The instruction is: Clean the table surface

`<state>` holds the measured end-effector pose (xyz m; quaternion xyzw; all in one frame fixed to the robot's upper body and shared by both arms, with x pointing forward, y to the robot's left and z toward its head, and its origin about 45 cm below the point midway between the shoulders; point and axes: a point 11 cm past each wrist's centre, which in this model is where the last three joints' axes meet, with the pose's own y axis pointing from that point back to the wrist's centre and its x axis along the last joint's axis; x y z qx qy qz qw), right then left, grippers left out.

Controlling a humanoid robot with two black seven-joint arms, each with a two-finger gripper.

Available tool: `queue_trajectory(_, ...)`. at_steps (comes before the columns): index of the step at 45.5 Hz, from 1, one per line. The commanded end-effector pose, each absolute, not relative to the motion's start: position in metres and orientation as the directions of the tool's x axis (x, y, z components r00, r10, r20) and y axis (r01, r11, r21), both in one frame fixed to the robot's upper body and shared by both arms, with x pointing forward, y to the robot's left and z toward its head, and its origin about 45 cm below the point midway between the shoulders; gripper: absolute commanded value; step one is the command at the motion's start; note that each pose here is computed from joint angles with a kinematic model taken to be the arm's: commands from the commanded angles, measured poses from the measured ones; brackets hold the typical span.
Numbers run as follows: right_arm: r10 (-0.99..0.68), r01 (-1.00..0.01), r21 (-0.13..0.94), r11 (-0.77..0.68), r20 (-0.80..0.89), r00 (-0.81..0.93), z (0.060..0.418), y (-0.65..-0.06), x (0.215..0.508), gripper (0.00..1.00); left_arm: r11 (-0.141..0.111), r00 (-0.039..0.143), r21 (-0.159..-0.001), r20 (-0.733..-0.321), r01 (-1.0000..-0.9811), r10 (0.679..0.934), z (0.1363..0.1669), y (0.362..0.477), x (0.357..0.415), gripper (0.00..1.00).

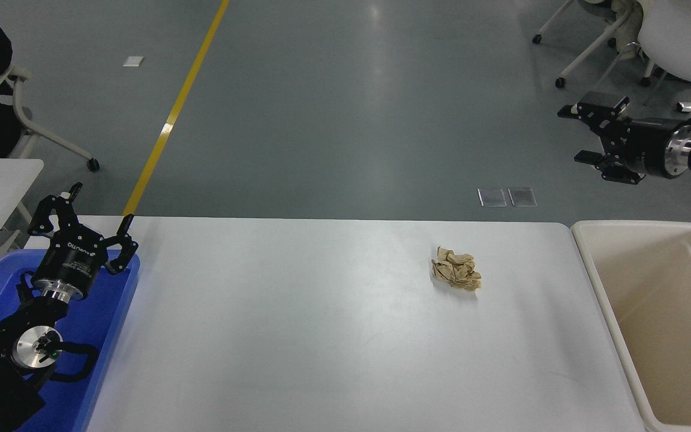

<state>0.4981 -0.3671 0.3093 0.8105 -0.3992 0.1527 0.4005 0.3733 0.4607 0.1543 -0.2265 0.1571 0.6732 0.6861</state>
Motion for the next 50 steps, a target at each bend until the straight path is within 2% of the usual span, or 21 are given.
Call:
queue_trajectory(1, -0.202, -0.65, 0.674, -0.352, 0.623, 0.756, 0.288, -0.316, 0.5, 0.98, -0.009, 0.044, -0.099, -0.521, -0.995, 0.853, 0.1543, 0.461, 0.3733, 1.0)
queue_trajectory(12, 0.03, -0.535, 0.754, -0.381, 0.588, 0.808, 0.25, -0.246, 0.494, 0.98, -0.009, 0.044, -0.099, -0.521, -0.995, 0.853, 0.1543, 0.461, 0.3733, 1.0)
queue_trajectory(26, 0.314, -0.491, 0.833, -0.254, 0.551, 0.773, 0.187, -0.244, 0.474, 0.98, -0.009, 0.044, -0.099, -0.521, -0.995, 0.853, 0.1543, 0.461, 0.3733, 1.0)
queue_trajectory(37, 0.395, -0.49, 0.839, -0.236, 0.544, 0.741, 0.159, -0.243, 0.463, 0.98, -0.01, 0.043, -0.099, -0.52, -0.9951, 0.853, 0.1541, 0.461, 0.3732, 1.0)
queue_trajectory(50, 0.415, -0.488, 0.827, -0.281, 0.563, 0.715, 0.137, -0.214, 0.455, 0.96, -0.009, 0.044, -0.099, -0.521, -0.995, 0.853, 0.1543, 0.461, 0.3733, 1.0)
